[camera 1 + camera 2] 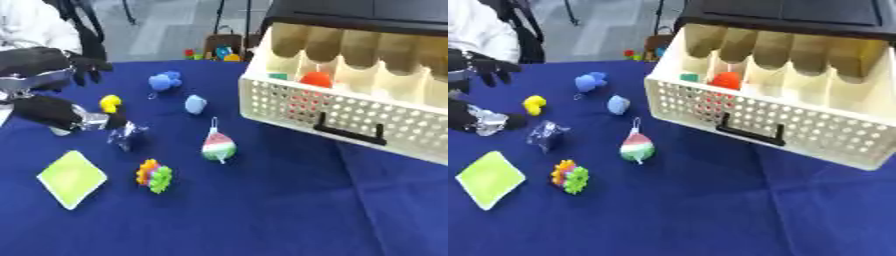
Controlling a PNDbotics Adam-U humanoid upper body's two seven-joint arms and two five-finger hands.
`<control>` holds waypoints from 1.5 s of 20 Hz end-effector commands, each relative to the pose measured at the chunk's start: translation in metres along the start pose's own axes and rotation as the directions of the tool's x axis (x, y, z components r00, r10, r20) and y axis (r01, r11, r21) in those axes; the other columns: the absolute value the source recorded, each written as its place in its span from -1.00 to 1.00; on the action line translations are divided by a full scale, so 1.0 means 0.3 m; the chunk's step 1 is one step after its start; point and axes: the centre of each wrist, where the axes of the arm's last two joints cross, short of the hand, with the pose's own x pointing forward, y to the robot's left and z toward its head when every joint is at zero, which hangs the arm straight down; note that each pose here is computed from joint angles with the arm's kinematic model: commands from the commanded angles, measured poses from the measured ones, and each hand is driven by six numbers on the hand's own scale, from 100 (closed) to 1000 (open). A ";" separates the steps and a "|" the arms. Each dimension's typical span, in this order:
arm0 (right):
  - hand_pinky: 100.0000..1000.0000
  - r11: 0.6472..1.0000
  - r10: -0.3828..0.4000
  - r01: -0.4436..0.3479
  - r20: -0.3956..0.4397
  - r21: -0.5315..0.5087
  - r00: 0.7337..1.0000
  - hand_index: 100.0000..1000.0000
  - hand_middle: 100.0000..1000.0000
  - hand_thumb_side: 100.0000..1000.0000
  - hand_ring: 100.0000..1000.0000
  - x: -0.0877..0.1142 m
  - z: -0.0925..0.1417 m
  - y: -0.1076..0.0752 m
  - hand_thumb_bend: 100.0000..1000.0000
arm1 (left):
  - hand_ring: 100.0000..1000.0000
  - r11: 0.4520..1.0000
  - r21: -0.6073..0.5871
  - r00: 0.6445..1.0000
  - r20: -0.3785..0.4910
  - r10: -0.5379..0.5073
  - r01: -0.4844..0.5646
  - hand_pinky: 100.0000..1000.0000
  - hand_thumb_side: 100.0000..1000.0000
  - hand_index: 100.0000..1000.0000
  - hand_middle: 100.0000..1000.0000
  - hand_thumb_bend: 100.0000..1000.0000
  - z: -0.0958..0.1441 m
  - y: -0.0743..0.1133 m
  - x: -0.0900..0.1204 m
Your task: Pick up objects from table and place into drawer.
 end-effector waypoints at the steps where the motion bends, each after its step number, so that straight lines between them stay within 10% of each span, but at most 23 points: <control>1: -0.73 0.999 -0.010 0.011 0.019 -0.042 1.000 0.42 -0.22 0.43 -0.04 0.001 -0.025 -0.017 -0.98 | 0.50 0.999 -0.030 0.999 -0.028 -0.030 0.029 0.11 0.71 0.98 0.53 0.14 0.007 0.027 -0.019; 30: -0.72 0.989 -0.092 0.088 -0.031 -0.117 0.995 0.39 -0.26 0.43 -0.07 0.007 0.009 0.011 -1.00 | 0.53 0.979 -0.204 0.988 -0.152 -0.019 -0.012 0.12 0.74 0.93 0.58 0.29 -0.173 -0.042 -0.104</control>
